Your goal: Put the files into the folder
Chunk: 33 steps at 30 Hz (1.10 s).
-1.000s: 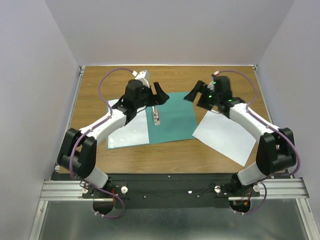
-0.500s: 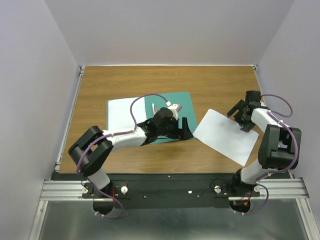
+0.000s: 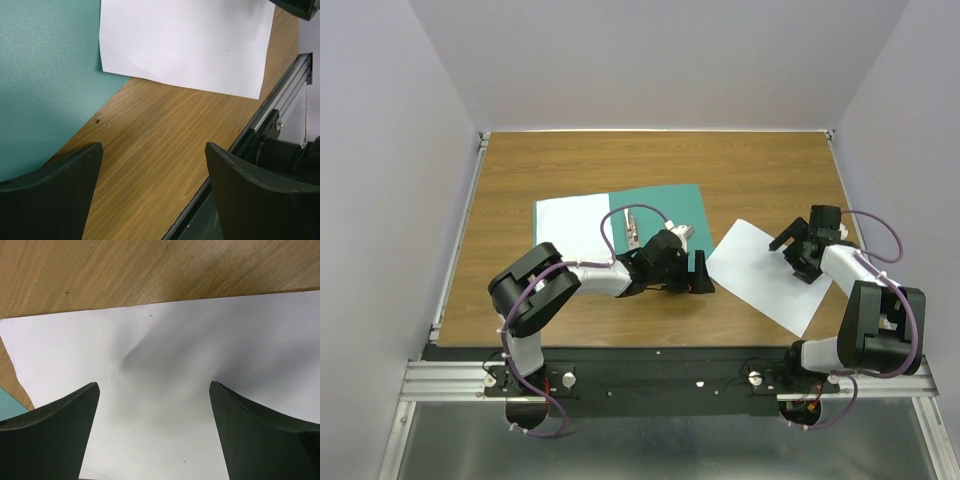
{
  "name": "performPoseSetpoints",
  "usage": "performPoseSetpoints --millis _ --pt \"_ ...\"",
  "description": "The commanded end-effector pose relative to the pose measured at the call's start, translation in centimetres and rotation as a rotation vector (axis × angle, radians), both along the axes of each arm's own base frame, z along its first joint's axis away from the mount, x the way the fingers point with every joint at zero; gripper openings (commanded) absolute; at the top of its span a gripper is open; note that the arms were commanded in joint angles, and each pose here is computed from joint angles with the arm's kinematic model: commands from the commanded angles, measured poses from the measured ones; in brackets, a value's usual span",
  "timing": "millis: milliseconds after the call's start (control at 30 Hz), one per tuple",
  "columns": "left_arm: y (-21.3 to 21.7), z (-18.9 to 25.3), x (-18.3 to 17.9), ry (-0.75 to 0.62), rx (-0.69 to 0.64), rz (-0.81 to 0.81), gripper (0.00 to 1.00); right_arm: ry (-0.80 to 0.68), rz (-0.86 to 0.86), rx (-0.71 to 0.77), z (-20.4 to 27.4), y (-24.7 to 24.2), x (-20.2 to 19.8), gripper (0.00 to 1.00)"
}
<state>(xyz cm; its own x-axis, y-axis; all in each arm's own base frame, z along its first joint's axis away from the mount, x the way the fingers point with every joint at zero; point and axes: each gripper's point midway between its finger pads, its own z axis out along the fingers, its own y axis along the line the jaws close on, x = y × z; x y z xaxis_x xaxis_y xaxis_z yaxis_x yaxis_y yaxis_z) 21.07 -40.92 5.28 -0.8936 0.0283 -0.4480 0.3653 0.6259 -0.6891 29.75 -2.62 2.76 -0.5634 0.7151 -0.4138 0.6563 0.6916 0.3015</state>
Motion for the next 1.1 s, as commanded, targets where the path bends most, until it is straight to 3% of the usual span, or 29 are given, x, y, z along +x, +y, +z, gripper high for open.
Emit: performPoseSetpoints --millis 0,667,767,933,1067 --pt "-0.4 -0.8 1.3 0.018 0.006 0.107 0.93 0.124 0.053 0.071 -2.9 1.9 -3.9 1.0" --pt "-0.5 -4.7 3.0 0.128 0.097 0.259 0.92 0.112 0.185 0.202 -4.0 6.4 -5.8 0.97" --pt "-0.4 -4.8 3.4 0.127 0.098 0.293 0.86 0.11 0.199 0.247 -4.2 7.3 -5.9 0.97" --pt "-0.3 -5.4 4.2 0.136 0.126 0.347 0.64 0.1 0.2 0.251 -4.2 7.5 -6.0 0.97" --pt "0.0 -5.6 5.0 0.127 0.144 0.396 0.56 0.099 0.206 0.261 -4.3 7.7 -6.2 0.97"
